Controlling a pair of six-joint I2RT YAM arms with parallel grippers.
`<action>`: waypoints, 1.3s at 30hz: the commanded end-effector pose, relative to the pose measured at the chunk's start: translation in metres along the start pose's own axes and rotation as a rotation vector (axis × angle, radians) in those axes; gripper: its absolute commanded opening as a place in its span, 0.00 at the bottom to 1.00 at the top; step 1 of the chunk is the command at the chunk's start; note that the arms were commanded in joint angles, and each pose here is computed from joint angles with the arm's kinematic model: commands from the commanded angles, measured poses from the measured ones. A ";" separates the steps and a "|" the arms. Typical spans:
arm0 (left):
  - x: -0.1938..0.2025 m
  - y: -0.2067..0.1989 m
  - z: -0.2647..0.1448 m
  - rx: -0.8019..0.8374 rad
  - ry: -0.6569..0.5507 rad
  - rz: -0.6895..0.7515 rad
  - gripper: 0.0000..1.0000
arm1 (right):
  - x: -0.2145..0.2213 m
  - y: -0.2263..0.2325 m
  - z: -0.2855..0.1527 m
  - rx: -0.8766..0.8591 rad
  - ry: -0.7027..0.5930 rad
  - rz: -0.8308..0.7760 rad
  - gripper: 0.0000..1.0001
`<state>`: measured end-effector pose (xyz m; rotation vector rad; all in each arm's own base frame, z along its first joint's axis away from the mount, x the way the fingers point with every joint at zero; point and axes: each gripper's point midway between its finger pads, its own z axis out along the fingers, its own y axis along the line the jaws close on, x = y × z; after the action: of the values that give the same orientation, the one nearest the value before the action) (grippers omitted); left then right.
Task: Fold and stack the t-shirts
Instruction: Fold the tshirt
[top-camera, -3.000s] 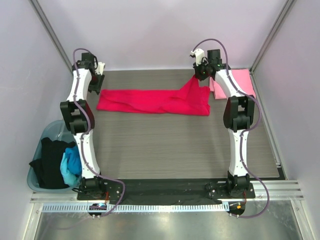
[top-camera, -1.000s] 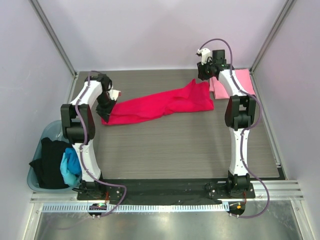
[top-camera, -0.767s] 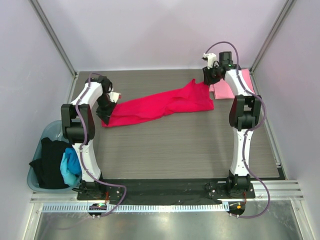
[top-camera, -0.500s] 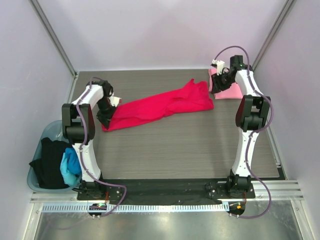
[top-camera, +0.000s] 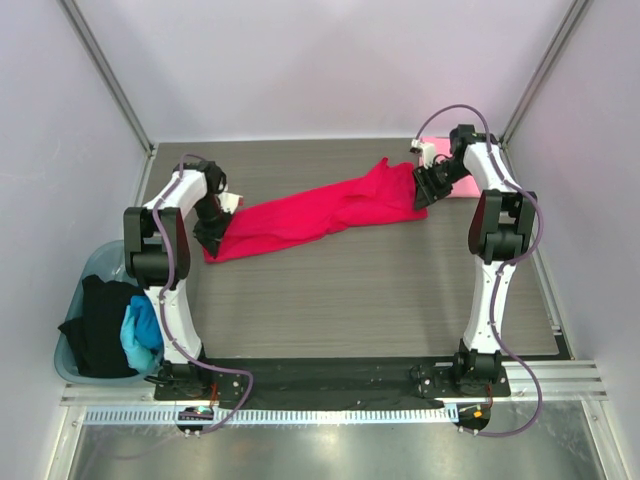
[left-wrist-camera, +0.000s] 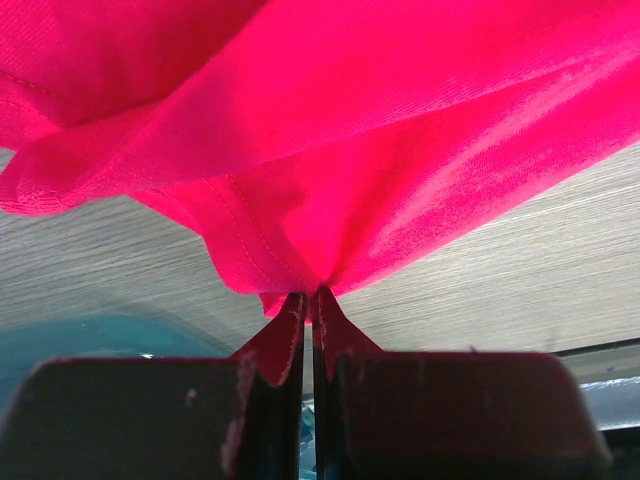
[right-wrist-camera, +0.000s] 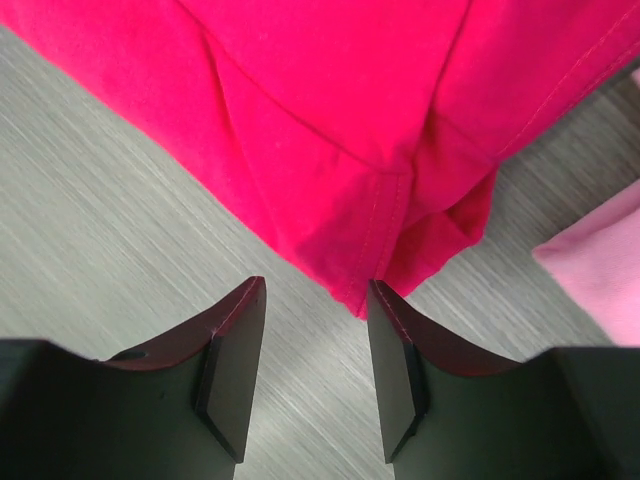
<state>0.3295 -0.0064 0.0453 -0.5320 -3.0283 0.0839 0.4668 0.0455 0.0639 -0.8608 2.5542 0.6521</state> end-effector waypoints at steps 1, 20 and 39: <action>-0.009 0.007 -0.011 -0.032 -0.044 0.006 0.00 | -0.004 0.012 -0.015 -0.019 -0.011 -0.037 0.51; -0.015 0.021 0.002 -0.082 -0.013 0.029 0.00 | 0.016 0.000 0.009 -0.043 -0.002 -0.023 0.53; -0.007 0.030 -0.012 -0.125 -0.046 0.091 0.00 | 0.038 0.009 -0.030 0.053 0.013 -0.080 0.01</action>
<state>0.3418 0.0106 0.0314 -0.6152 -3.0100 -0.0374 0.4273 0.0292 0.0274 -0.8909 2.6147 0.6746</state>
